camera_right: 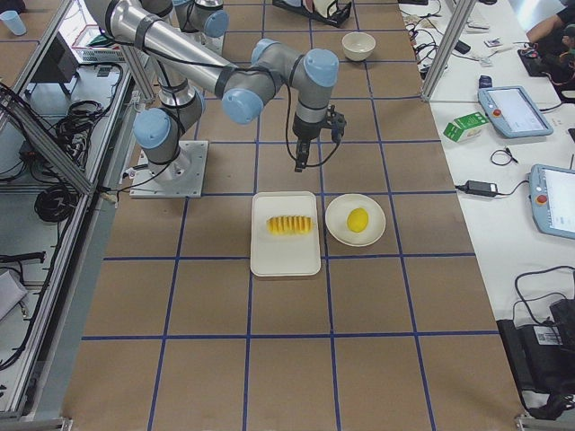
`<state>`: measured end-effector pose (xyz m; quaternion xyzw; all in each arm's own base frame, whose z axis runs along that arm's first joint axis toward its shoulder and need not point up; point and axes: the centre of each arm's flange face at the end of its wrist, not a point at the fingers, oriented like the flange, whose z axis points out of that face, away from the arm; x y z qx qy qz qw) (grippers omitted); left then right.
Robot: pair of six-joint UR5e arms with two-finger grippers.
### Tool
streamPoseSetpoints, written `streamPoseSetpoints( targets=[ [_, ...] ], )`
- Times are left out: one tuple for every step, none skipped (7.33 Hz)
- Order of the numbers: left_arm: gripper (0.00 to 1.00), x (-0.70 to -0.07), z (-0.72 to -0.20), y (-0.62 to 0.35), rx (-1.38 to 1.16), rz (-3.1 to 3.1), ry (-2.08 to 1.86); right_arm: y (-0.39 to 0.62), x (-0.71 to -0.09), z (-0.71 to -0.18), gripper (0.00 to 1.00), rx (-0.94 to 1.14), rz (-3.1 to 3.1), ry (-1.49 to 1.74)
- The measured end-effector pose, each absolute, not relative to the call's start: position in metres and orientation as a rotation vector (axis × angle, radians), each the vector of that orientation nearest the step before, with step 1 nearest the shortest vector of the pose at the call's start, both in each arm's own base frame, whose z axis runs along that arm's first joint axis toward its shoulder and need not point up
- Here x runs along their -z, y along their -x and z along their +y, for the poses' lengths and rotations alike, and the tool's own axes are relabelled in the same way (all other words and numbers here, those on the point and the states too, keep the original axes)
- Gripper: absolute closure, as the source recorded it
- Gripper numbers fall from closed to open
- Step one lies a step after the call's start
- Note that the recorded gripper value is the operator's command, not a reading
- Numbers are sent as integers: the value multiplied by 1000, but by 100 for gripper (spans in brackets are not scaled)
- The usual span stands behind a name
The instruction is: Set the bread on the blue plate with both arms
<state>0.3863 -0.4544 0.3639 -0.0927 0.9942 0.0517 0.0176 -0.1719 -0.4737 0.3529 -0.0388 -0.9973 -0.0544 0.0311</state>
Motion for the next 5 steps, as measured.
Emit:
streamPoseSetpoints(
  targets=[
    [0, -342, -453, -394, -143, 3069, 423, 194, -325, -466, 0, 162, -3074, 106],
    [0, -321, -452, -398, -120, 3035, 515, 212, -298, -460, 0, 154, -3072, 117],
    [0, -304, -450, -400, -106, 3011, 554, 225, -273, -460, 0, 143, -3069, 115],
    [0, -291, -450, -402, -107, 2997, 568, 235, -253, -463, 0, 128, -3063, 94],
    [6, -278, -450, -403, -121, 2995, 576, 243, -235, -467, 0, 121, -3061, 83]
  ],
)
